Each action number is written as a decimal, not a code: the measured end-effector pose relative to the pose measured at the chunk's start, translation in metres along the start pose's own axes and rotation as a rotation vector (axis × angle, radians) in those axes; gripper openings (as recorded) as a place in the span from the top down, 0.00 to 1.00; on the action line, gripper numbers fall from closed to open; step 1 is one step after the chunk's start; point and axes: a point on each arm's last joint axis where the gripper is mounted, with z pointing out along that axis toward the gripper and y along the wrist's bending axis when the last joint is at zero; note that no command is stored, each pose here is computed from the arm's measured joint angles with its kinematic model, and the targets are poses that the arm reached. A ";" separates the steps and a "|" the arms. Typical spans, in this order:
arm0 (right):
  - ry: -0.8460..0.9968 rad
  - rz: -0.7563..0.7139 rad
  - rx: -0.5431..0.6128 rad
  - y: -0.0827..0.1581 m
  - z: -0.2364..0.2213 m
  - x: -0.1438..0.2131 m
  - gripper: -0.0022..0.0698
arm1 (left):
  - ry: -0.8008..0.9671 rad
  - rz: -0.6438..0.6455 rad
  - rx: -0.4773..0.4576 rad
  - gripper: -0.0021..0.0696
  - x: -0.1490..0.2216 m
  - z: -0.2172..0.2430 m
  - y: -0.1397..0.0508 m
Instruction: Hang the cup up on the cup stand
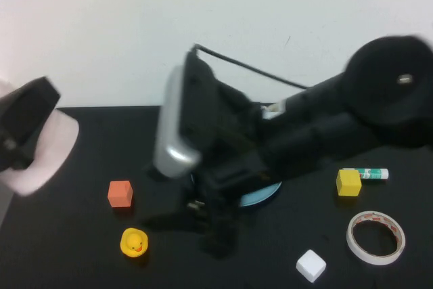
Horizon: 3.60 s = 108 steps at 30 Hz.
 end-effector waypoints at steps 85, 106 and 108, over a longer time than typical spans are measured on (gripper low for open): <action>0.195 0.186 0.598 0.149 -0.179 0.187 0.96 | 0.152 1.002 0.145 0.97 -0.046 0.107 -0.037; 0.233 0.211 0.584 0.152 -0.179 0.193 0.97 | 0.124 0.949 0.029 0.97 0.049 -0.038 0.012; 0.232 0.212 0.584 0.152 -0.179 0.193 0.97 | 0.101 0.981 0.008 0.97 0.052 -0.046 0.016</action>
